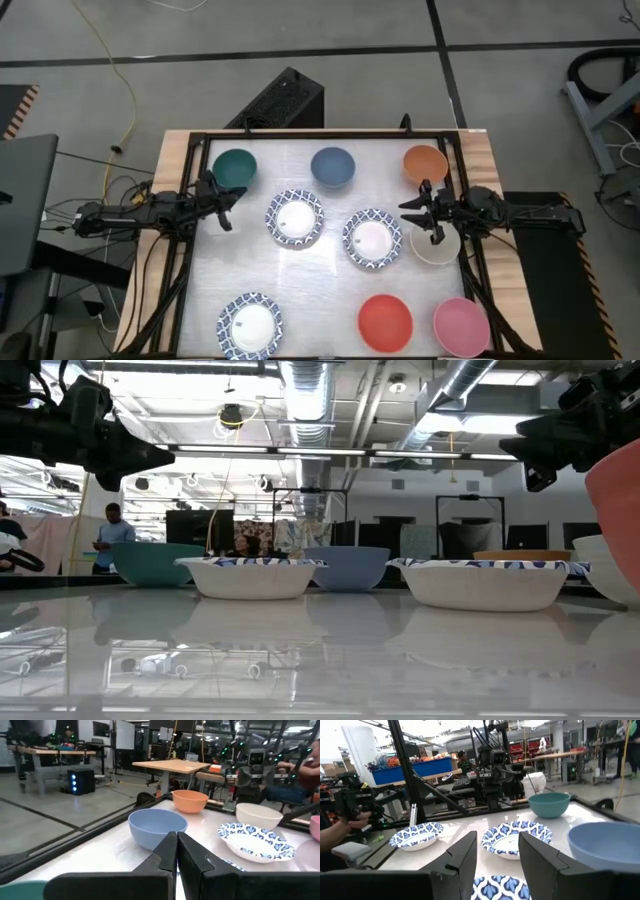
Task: Nest bowls inside each other
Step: Stack the top-right blue patterned bowl on top of the top-left blue patterned bowl
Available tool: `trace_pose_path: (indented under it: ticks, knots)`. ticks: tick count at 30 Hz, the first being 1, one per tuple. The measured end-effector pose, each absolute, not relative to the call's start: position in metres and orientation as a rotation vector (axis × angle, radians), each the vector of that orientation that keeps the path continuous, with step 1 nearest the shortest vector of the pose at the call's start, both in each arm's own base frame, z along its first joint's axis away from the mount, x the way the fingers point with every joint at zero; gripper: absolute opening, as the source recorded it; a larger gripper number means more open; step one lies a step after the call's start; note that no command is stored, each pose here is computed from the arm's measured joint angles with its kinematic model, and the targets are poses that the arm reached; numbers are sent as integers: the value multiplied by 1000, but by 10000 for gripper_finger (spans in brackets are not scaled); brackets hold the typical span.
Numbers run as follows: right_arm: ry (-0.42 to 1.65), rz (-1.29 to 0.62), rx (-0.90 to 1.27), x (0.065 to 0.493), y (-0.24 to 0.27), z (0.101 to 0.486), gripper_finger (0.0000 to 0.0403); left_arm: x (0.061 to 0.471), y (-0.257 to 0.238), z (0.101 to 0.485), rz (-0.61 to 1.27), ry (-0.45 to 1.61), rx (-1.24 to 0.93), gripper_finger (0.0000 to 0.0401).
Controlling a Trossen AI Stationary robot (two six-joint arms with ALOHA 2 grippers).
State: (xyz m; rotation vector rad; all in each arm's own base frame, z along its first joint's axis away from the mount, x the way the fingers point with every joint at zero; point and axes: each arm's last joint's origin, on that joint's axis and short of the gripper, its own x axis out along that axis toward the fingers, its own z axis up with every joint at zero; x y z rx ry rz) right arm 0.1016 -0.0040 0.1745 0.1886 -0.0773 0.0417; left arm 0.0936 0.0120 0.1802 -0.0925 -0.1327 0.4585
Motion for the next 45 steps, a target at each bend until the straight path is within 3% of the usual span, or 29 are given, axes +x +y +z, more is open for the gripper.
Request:
trace_pose_path:
  ticks: [4, 9, 17, 24, 32, 40, 45]
  knots:
    - [-75, 49, 294, 102, -4, 175, 166, 93, 12, 182, 450, -165, -174, 0]
    - [-87, 50, 254, 102, -4, 176, 166, 94, 8, 186, 307, -196, -163, 13]
    - [-132, 50, 227, 99, -4, 190, 166, 92, 1, 199, 44, -325, -184, 90]
    - [-181, 42, 220, 95, -4, 214, 166, 89, 1, 208, 9, -416, -225, 145]
    - [50, -124, 228, 107, -9, 229, 166, 85, 1, 224, 1, -406, -262, 156]
    - [267, -151, 228, 142, -11, 242, 167, 84, 3, 235, 108, -268, -271, 156]
    - [404, -173, 229, 166, -14, 240, 191, 87, 4, 234, 155, -240, -269, 156]
